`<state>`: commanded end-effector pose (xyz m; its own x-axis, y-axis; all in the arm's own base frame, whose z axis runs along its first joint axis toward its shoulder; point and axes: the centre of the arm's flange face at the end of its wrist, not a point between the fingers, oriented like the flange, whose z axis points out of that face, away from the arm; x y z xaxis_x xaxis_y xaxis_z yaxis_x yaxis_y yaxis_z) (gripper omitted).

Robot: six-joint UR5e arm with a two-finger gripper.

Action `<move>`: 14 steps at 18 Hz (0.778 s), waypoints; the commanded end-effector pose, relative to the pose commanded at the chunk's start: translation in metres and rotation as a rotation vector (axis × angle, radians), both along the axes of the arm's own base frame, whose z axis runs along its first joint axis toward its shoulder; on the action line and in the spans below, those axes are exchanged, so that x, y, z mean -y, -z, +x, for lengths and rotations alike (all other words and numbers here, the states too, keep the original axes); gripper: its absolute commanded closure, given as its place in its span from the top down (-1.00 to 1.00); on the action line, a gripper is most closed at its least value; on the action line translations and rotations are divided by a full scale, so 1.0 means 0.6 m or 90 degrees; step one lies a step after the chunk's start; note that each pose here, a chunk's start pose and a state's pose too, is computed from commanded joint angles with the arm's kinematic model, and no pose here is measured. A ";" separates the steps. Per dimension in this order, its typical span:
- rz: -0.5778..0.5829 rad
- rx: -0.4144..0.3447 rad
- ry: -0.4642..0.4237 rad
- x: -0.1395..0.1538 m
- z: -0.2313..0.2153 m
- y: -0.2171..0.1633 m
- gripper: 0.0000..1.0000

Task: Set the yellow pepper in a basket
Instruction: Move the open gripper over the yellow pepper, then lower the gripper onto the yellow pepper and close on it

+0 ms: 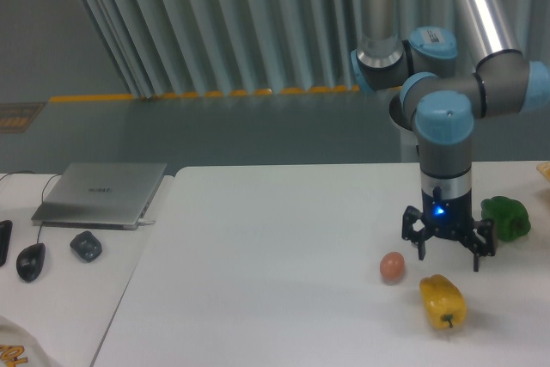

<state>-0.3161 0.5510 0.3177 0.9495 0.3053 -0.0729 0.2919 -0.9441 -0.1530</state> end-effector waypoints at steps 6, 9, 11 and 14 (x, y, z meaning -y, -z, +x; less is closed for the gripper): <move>0.020 -0.001 -0.052 -0.030 0.004 0.016 1.00; 0.016 0.005 -0.070 -0.036 -0.001 0.039 1.00; 0.019 0.002 -0.074 -0.038 -0.001 0.041 1.00; 0.020 0.002 -0.075 -0.037 -0.001 0.039 1.00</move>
